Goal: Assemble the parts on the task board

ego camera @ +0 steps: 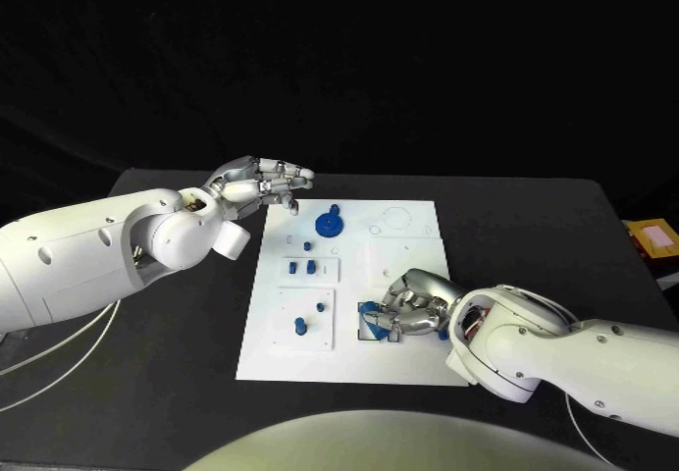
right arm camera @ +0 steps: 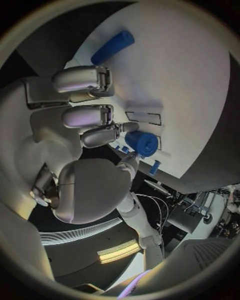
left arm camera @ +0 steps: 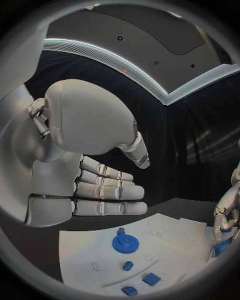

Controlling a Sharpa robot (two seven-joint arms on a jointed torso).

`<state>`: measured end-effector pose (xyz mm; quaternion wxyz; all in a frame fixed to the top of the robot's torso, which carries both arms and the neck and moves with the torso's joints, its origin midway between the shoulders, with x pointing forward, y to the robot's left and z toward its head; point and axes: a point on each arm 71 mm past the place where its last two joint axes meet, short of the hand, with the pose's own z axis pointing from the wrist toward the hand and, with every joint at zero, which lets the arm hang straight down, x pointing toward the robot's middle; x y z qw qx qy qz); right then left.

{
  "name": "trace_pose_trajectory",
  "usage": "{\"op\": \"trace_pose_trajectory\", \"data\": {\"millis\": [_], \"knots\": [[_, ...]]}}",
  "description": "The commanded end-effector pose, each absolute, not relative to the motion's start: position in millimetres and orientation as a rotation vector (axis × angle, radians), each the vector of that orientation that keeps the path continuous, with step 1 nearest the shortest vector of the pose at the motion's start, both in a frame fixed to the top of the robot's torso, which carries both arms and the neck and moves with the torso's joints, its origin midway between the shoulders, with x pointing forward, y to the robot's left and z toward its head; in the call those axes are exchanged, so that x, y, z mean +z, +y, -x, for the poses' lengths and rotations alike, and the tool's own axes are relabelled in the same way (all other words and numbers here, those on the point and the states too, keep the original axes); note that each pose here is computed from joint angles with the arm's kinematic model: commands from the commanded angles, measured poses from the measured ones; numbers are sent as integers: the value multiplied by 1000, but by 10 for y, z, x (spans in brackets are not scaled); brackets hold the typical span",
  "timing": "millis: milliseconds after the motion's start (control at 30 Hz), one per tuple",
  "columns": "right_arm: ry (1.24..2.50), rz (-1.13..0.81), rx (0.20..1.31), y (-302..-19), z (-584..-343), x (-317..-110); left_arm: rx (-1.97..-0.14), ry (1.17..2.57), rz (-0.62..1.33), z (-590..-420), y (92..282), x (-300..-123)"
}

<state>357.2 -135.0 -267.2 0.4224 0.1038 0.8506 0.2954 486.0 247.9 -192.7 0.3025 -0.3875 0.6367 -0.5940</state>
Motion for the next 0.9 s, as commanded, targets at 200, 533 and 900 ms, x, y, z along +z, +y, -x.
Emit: {"op": "trace_pose_trajectory", "data": {"millis": [200, 533, 900], "knots": [[2148, -205, 680, -1329, -3577, -2711, -1598, 1694, 1015, -4851, 2455, -1916], [2098, -186, 695, -1315, -3577, -2672, -1595, 1693, 1016, -4854, 2460, -1917], [2047, -170, 779, -1394, -3476, -2555, -1588, 1690, 1019, -4856, 2483, -1918]]}}
